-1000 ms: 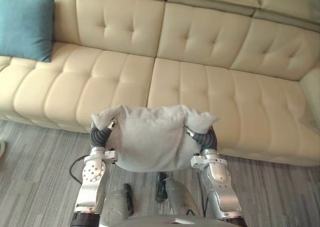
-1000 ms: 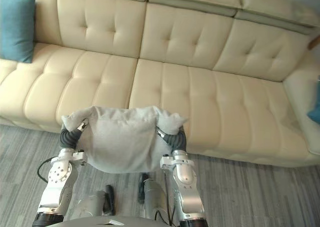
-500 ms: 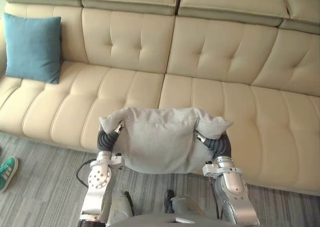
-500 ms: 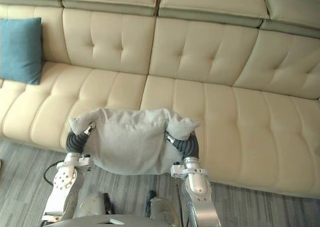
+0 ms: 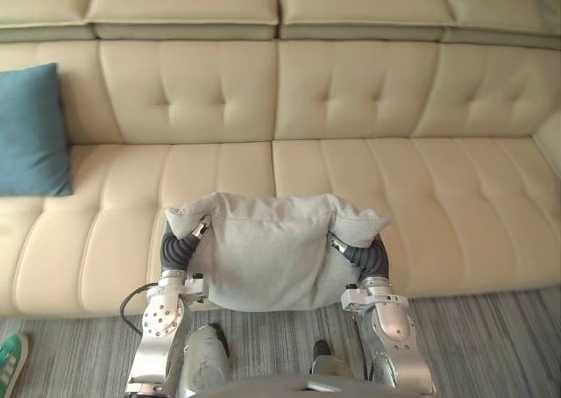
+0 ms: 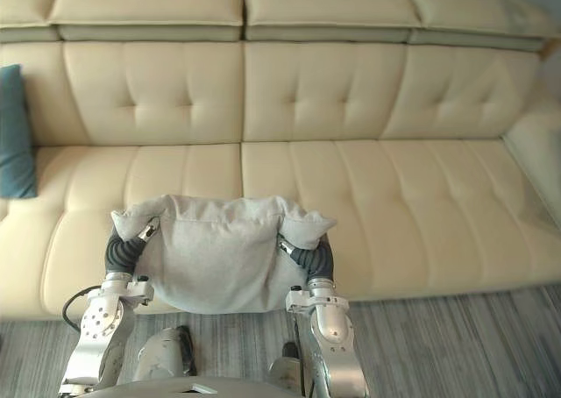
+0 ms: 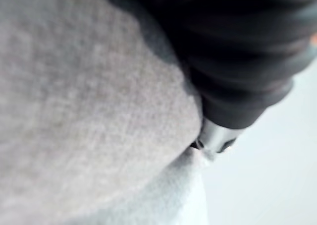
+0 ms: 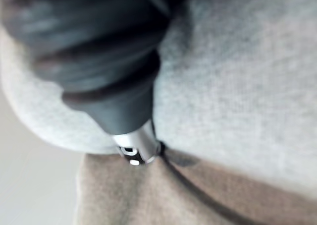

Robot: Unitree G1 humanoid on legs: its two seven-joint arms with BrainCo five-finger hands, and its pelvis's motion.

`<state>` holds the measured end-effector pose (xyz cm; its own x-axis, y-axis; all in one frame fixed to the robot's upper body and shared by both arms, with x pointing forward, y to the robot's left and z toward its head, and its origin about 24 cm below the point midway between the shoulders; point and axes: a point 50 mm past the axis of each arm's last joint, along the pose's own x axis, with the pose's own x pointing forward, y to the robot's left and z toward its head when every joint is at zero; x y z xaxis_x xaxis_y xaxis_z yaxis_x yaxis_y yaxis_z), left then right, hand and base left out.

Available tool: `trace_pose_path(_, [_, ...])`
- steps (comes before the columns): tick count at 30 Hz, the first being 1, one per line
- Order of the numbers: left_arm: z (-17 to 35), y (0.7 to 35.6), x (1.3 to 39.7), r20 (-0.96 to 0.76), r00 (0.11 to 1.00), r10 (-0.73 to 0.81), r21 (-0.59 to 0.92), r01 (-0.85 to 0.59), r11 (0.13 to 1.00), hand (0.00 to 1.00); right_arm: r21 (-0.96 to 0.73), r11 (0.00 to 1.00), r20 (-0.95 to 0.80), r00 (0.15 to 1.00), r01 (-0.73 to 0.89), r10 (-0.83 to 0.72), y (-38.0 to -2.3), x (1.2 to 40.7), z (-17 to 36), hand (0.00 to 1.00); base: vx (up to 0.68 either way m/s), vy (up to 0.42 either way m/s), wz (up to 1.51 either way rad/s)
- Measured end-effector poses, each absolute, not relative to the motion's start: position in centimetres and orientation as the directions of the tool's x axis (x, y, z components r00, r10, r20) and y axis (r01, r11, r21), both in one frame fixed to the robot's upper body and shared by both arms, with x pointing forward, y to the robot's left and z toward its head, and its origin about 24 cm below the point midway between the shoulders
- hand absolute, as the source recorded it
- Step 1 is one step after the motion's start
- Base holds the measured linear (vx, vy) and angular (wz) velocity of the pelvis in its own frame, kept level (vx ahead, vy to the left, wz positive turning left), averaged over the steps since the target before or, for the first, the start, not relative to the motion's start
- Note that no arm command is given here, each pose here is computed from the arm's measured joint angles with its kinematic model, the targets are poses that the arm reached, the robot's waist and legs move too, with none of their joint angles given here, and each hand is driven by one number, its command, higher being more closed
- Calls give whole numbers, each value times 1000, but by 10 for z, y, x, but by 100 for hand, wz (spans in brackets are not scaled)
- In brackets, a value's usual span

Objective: Pick up cushions and gather them together orderly.

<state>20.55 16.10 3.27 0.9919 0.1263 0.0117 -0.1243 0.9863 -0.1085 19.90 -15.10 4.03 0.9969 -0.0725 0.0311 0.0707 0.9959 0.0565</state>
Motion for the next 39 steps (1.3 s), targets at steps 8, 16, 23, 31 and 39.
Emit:
trace_pose_path(8, [19, 160, 209, -47, 991, 126, -100, -130, 986, 100, 31, 998, -80, 995, 59, -56, -151, 208, 14, 100, -49, -16, 2])
trace_pose_path(16, [50, 156, 240, 86, 982, 169, -121, -158, 980, 100, 11, 999, 97, 994, 43, -44, -146, 252, 54, 100, -81, -89, 7])
trace_pose_path(23, [135, 150, 297, 368, 893, 261, -179, -208, 962, 100, 59, 995, 408, 908, 76, -94, -125, 306, 146, 100, -48, -74, -1])
trace_pose_path(31, [238, 163, 343, 598, 715, 361, -189, -312, 931, 100, 111, 980, 665, 721, 163, -195, -106, 341, 261, 100, -58, -35, 14])
trace_pose_path(39, [331, 155, 360, 702, 598, 387, -249, -303, 920, 100, 272, 937, 750, 563, 217, -348, -119, 344, 349, 100, -41, -11, 14])
